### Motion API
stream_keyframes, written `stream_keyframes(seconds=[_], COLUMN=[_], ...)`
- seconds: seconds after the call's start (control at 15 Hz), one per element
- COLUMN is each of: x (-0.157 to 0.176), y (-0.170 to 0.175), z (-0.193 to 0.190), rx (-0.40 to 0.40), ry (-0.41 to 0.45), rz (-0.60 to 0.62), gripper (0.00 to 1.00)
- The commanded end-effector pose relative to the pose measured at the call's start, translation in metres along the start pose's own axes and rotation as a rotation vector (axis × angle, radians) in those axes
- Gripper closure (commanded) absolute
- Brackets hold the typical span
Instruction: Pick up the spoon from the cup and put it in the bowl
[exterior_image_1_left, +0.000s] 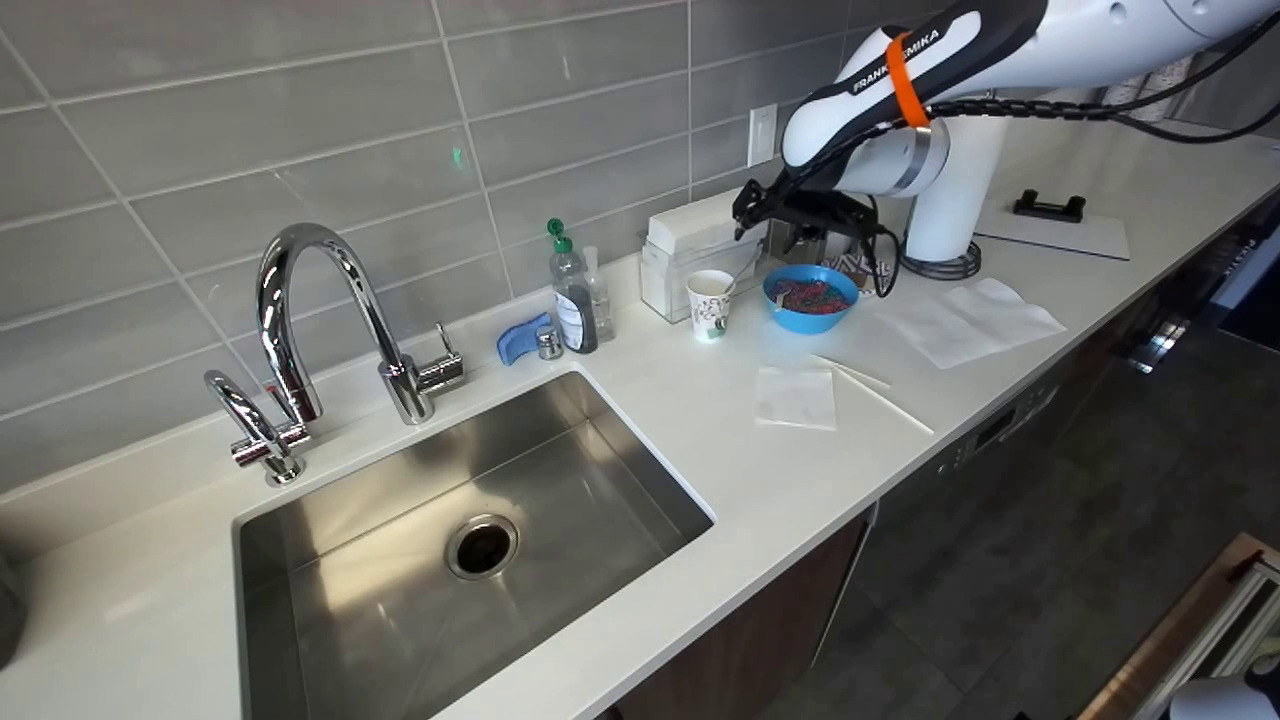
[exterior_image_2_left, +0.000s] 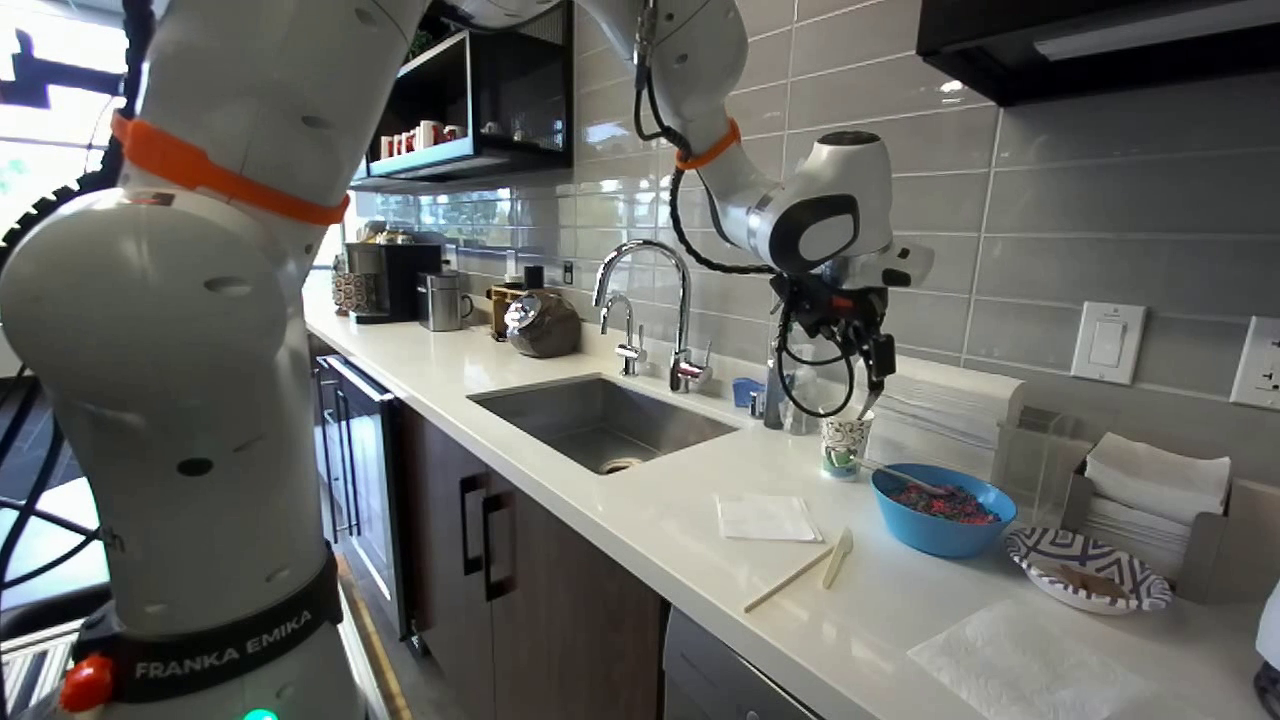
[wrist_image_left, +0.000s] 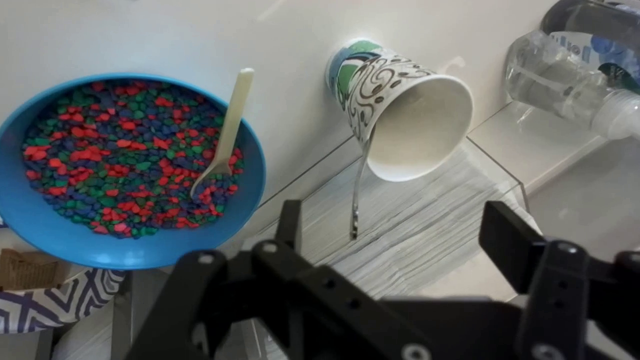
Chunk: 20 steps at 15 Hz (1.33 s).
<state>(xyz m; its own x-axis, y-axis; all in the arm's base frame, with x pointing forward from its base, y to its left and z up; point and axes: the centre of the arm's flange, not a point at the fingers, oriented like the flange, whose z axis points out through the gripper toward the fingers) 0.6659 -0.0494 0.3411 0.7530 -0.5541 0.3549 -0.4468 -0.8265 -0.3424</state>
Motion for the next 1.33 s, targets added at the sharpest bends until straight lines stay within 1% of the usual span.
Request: stream_keyframes(seconds=[0.0,0.07,0.13,0.27,0.33,0.4,0.47,0.53,0.6,0.8,0.87,1.0,1.07,1.2,1.27], x=[0.011,0.012,0.012,0.013,0.013,0.013,0.014,0.014,0.015,0.015,0.015,0.014,0.014,0.013,0.013], y=[0.001,0.001,0.0,0.0,0.0,0.0,0.0,0.0,0.0,-0.001,-0.001,-0.002,-0.003,-0.005,-0.007], z=[0.022,0.024,0.026,0.029,0.031,0.032,0.033,0.033,0.034,0.035,0.035,0.035,0.035,0.035,0.035], rx=[0.026,0.021,0.016,0.02,0.018,0.018,0.018,0.017,0.018,0.023,0.025,0.026,0.027,0.032,0.033], ry=[0.019,0.016,0.013,0.014,0.022,0.021,0.023,0.025,0.024,0.024,0.026,0.028,0.027,0.026,0.025], rz=[-0.005,-0.007,-0.004,-0.008,-0.014,-0.015,-0.017,-0.02,-0.02,-0.03,-0.036,-0.048,-0.053,-0.066,-0.071], gripper=[0.25,0.26,0.35,0.44,0.44,0.42,0.45,0.43,0.46,0.48,0.46,0.48,0.47,0.51,0.55])
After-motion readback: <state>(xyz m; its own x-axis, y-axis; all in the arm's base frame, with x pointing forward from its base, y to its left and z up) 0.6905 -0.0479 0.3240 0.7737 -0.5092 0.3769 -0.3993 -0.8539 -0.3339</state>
